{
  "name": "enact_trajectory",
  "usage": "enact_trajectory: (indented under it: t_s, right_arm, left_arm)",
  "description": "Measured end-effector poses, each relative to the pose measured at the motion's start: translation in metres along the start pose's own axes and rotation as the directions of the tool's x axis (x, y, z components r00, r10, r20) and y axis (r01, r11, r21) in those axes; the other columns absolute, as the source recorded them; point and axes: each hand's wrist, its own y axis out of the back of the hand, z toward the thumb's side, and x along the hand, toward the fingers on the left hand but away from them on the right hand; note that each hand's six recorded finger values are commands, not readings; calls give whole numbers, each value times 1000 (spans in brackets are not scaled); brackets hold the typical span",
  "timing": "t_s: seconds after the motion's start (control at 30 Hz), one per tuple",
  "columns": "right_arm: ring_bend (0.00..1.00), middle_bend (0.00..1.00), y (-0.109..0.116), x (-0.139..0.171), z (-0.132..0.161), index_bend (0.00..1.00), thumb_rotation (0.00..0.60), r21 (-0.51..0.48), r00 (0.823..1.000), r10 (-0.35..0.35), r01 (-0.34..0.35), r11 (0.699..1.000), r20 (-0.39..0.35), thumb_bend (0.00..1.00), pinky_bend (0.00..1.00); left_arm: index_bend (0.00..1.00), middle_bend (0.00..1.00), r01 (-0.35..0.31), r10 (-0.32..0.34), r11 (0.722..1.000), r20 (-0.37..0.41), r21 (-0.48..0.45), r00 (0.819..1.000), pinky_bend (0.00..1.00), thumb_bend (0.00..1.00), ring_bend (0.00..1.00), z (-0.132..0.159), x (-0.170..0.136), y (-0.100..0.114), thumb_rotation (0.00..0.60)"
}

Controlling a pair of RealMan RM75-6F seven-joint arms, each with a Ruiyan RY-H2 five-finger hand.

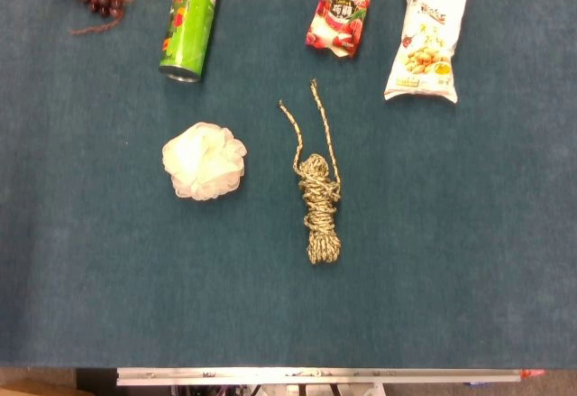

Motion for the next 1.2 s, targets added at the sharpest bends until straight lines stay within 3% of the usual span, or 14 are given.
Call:
enact_trajectory:
  t_s: [0.97,1.2]
  right_arm:
    - [337,347,3,1,-1,284,600,-13,1000,-6,6,1000,1,898,626]
    - [337,347,2,0,1,284,600,-14,1000,-4,4,1000,-6,898,626]
  left_arm:
    - [39,126,29,-24,998,80,-63,997,369,469,272,12,5,-2,600]
    - [45,131,62,-36,985,161,-158,986,410,469,435,24,13,-7,600]
